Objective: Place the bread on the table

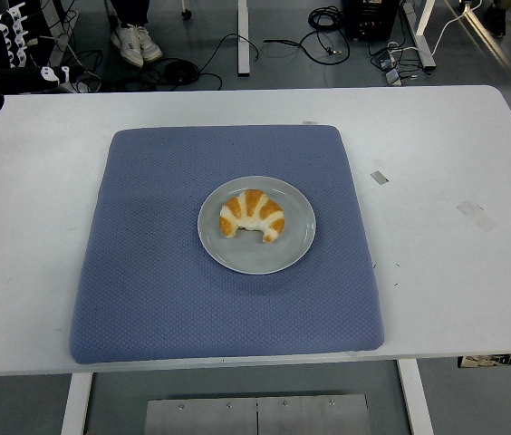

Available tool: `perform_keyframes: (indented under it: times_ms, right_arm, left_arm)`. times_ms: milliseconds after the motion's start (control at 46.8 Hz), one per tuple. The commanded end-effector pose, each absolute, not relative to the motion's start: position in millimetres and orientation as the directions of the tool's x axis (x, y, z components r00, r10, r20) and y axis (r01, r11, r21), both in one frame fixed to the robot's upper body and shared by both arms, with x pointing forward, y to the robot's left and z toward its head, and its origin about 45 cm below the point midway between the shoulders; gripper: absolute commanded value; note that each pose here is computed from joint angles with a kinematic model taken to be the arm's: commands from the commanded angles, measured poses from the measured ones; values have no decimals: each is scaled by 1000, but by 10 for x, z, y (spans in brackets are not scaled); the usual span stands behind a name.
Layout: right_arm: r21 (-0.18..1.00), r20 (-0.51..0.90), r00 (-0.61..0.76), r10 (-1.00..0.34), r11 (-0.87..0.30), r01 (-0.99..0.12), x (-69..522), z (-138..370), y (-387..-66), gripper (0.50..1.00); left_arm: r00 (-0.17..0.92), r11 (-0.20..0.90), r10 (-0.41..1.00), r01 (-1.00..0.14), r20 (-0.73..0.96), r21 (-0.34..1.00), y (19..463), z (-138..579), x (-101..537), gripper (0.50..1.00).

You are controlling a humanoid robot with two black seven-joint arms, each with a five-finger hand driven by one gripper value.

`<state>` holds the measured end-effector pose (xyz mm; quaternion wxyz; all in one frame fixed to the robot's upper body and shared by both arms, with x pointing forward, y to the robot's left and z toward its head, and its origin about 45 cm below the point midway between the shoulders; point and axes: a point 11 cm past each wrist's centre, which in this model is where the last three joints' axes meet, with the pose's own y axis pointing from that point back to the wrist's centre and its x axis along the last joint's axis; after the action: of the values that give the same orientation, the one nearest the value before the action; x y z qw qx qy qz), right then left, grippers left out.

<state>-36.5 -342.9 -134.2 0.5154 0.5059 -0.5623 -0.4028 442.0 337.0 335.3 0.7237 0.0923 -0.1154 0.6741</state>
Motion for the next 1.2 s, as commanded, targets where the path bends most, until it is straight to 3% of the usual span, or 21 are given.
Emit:
perform_keyframes:
  times_ms: [0, 791, 1175]
  right_arm:
    - [975, 172, 43, -984, 163, -154, -365, -1342, -3429, 1000]
    - [975, 172, 43, -984, 163, -154, -365, -1342, -3429, 1000]
    - [974, 172, 42, -984, 164, -154, -365, -1342, -3429, 1000]
  left_arm:
    - [64, 75, 954, -997, 294, -28, 3360, 3362, 4423, 980]
    - [59, 76, 951, -996, 302, -43, 3388, 3490, 4409, 980]
    - [96, 120, 947, -991, 308, -59, 3201, 3621, 4433, 980]
